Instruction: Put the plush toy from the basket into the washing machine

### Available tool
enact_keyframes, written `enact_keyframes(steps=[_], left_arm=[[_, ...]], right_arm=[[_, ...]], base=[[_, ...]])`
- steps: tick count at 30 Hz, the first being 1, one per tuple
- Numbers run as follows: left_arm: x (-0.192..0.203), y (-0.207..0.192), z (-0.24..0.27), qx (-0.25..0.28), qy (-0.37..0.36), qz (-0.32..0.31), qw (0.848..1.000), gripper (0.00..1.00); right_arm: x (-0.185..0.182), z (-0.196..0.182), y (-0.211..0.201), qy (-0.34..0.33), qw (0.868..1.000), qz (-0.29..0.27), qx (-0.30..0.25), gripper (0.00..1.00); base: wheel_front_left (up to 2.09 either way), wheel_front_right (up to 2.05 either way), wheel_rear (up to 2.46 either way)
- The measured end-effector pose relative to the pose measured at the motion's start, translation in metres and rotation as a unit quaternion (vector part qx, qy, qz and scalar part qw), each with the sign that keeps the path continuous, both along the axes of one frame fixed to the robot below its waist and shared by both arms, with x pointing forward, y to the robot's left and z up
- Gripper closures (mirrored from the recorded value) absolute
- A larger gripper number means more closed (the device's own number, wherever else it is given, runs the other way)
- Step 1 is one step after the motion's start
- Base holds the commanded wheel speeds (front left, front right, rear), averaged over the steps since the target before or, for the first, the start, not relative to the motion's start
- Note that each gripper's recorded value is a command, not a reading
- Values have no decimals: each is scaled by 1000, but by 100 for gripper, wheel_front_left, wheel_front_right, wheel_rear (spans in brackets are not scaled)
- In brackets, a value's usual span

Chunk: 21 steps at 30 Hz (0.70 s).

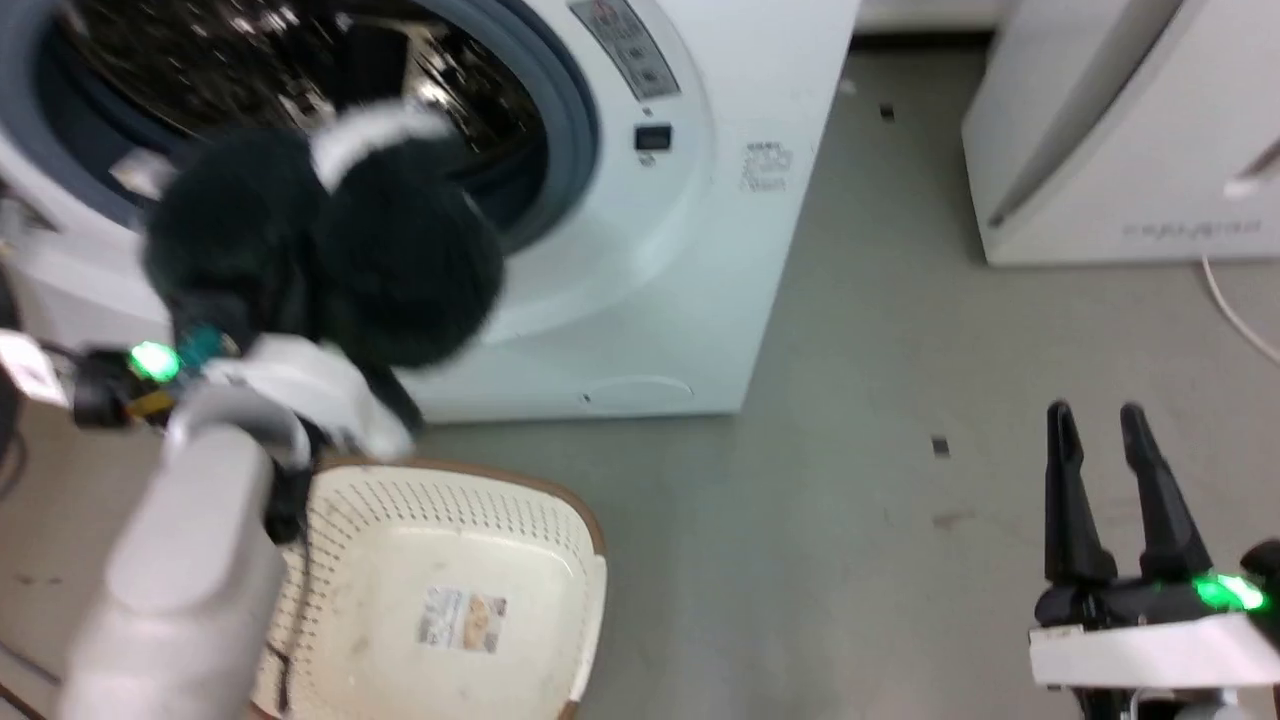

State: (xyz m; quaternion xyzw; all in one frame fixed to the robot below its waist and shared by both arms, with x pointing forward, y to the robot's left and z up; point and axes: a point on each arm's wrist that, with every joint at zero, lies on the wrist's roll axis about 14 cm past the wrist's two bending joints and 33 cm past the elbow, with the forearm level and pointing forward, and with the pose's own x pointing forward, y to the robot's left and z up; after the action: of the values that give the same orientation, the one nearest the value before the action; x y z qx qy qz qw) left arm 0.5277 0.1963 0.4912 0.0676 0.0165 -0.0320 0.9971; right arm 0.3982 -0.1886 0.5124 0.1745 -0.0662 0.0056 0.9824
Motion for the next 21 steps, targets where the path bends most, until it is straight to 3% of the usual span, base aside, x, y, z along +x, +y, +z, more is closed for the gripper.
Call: enact_keyframes(steps=[13, 21], left_arm=[[125, -6, -1, 7, -42, 1, 999, 100], [188, -6, -36, 21, -38, 4, 999, 100]], right_arm=[[34, -46, -30, 51, 998, -41, -2, 0], [42, -85, -52, 96, 993, -71, -7, 0]], base=[[0, 0, 0], [0, 0, 0]])
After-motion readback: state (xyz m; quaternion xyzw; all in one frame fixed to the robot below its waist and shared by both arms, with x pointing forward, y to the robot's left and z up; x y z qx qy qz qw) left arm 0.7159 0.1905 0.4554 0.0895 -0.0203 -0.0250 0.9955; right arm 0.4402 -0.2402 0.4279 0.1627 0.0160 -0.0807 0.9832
